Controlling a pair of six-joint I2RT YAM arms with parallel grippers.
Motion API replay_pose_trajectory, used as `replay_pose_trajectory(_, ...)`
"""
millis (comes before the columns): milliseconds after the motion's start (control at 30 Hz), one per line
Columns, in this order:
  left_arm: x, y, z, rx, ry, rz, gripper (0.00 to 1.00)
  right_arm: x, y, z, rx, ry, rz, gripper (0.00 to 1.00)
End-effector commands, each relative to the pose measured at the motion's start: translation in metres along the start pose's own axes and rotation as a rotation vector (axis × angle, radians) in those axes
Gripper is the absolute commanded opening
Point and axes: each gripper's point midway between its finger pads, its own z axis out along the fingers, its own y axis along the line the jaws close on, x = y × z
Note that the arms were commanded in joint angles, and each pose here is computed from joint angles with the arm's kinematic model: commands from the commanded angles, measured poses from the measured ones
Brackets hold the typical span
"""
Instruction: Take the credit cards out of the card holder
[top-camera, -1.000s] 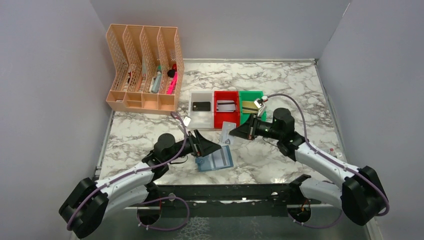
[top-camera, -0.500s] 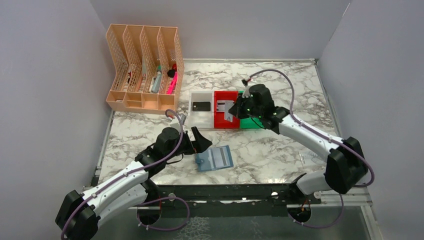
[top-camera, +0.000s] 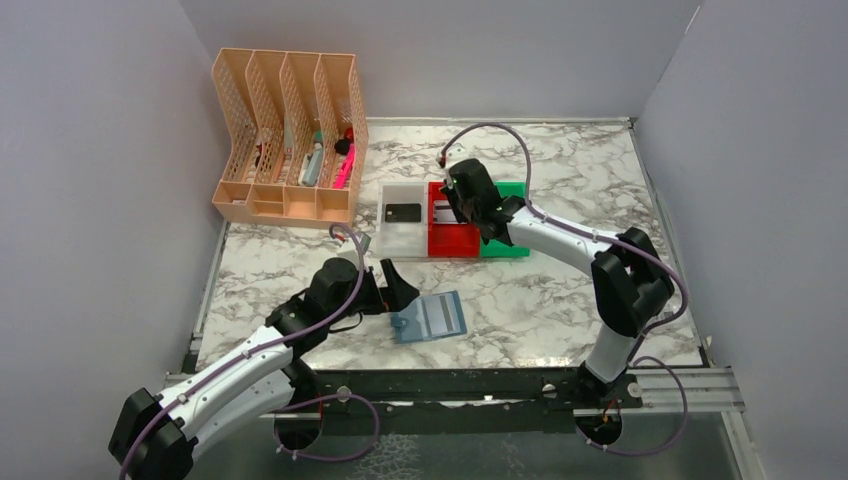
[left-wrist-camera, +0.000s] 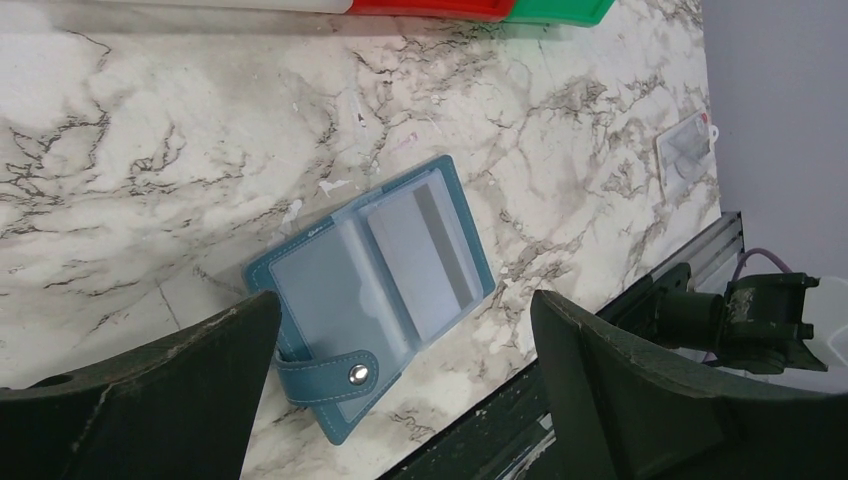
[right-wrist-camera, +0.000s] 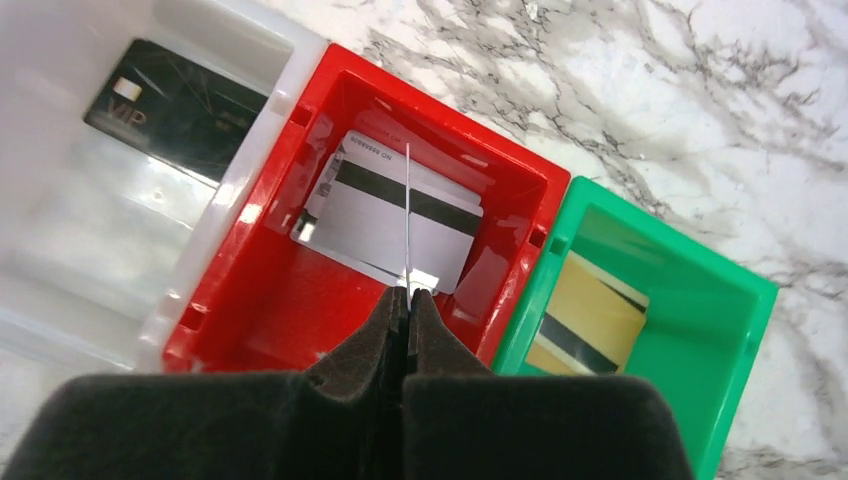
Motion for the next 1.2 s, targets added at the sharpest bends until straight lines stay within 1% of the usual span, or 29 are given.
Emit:
replay_pose_trajectory(0, -0.004, 0.006, -0.002, -0.026, -0.022, 0.031, 0.99, -0.019, -0.008, 0.010, 0.035, -0.119, -0.214, 0.01)
replay_pose_trajectory(100, -0.003, 0.008, -0.002, -0.035, -0.015, 0.038, 0.99, -0.026, -0.009, 0.013, 0.036, -0.188, -0.324, 0.01)
replay_pose_trajectory(167, -0.003, 0.009, -0.002, -0.038, -0.014, 0.039, 0.99, -0.024, -0.009, 0.018, 0.038, -0.193, -0.412, 0.01)
replay_pose_trajectory(300, -0.003, 0.009, -0.001, -0.038, -0.017, 0.039, 0.99, -0.009, -0.014, 0.034, 0.069, -0.140, -0.560, 0.01)
replay_pose_trajectory(467, -0.005, 0.008, -0.001, -0.039, -0.017, 0.044, 0.99, 0.000, -0.016, 0.051, 0.097, -0.107, -0.665, 0.01)
replay_pose_trajectory(600, -0.005, 0.009, -0.002, -0.048, -0.016, 0.045, 0.99, 0.008, -0.014, 0.062, 0.088, -0.087, -0.719, 0.02)
replay_pose_trajectory(667, -0.004, 0.010, -0.002, -0.049, -0.016, 0.045, 0.99, 0.015, -0.011, 0.065, 0.069, -0.066, -0.733, 0.04)
replay_pose_trajectory(933, -0.004, 0.010, -0.002, -0.050, -0.018, 0.036, 0.99, 0.033, 0.000, 0.066, -0.025, -0.009, -0.743, 0.13)
replay_pose_trajectory(1067, -0.004, 0.008, -0.003, -0.046, -0.014, 0.035, 0.99, 0.044, 0.006, 0.066, -0.075, 0.034, -0.747, 0.14)
replay_pose_trajectory(1167, -0.004, 0.008, -0.003, -0.045, -0.015, 0.033, 0.99, 0.046, 0.005, 0.066, -0.069, 0.045, -0.742, 0.15)
